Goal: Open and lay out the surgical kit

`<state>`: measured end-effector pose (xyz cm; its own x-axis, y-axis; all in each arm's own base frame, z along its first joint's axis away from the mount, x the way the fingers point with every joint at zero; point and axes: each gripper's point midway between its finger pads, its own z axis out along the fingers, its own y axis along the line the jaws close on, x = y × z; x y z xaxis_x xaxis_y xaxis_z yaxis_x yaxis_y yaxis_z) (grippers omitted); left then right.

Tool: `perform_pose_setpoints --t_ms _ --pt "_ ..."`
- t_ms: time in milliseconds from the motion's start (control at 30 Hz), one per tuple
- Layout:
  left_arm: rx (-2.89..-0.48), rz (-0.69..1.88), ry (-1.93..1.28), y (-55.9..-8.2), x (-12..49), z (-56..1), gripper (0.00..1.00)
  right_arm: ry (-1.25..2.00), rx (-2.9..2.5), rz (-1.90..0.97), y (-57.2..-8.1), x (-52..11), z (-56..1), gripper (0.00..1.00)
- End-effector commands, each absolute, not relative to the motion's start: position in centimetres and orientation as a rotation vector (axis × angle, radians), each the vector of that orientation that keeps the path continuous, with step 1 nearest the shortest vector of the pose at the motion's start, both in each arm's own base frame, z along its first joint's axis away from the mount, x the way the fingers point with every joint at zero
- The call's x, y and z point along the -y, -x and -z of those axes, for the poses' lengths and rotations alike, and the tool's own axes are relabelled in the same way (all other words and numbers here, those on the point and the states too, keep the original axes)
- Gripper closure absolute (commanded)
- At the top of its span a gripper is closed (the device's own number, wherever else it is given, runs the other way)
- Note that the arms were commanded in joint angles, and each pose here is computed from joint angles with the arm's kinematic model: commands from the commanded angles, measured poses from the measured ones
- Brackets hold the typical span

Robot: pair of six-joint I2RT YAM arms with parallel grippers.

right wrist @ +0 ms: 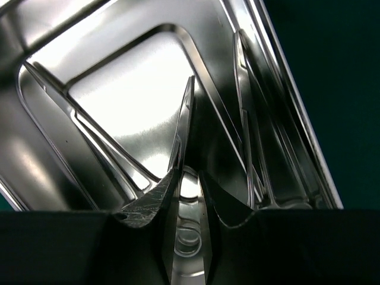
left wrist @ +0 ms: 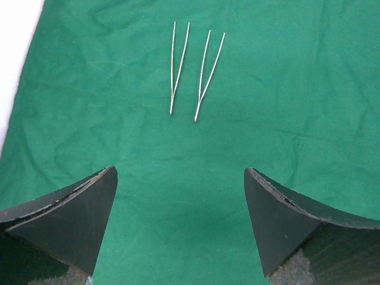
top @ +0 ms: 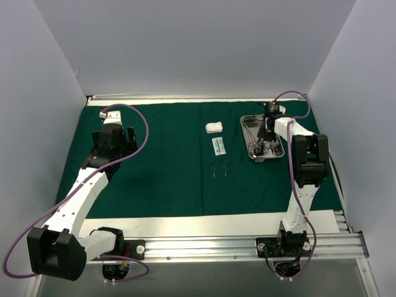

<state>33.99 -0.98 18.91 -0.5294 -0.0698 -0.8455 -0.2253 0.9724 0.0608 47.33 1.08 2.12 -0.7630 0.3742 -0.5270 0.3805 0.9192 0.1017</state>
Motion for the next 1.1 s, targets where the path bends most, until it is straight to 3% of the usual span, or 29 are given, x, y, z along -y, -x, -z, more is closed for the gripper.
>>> perform_pose_setpoints --t_ms 0,1067 --pt "-2.081 -0.182 0.199 -34.7 1.2 -20.0 0.03 -0.564 -2.539 0.028 -45.2 -1.1 -3.9 0.83" --pt "-2.088 -0.17 0.187 -34.6 1.4 -19.8 0.03 -0.554 -2.549 0.017 -48.8 0.2 -1.5 0.85"
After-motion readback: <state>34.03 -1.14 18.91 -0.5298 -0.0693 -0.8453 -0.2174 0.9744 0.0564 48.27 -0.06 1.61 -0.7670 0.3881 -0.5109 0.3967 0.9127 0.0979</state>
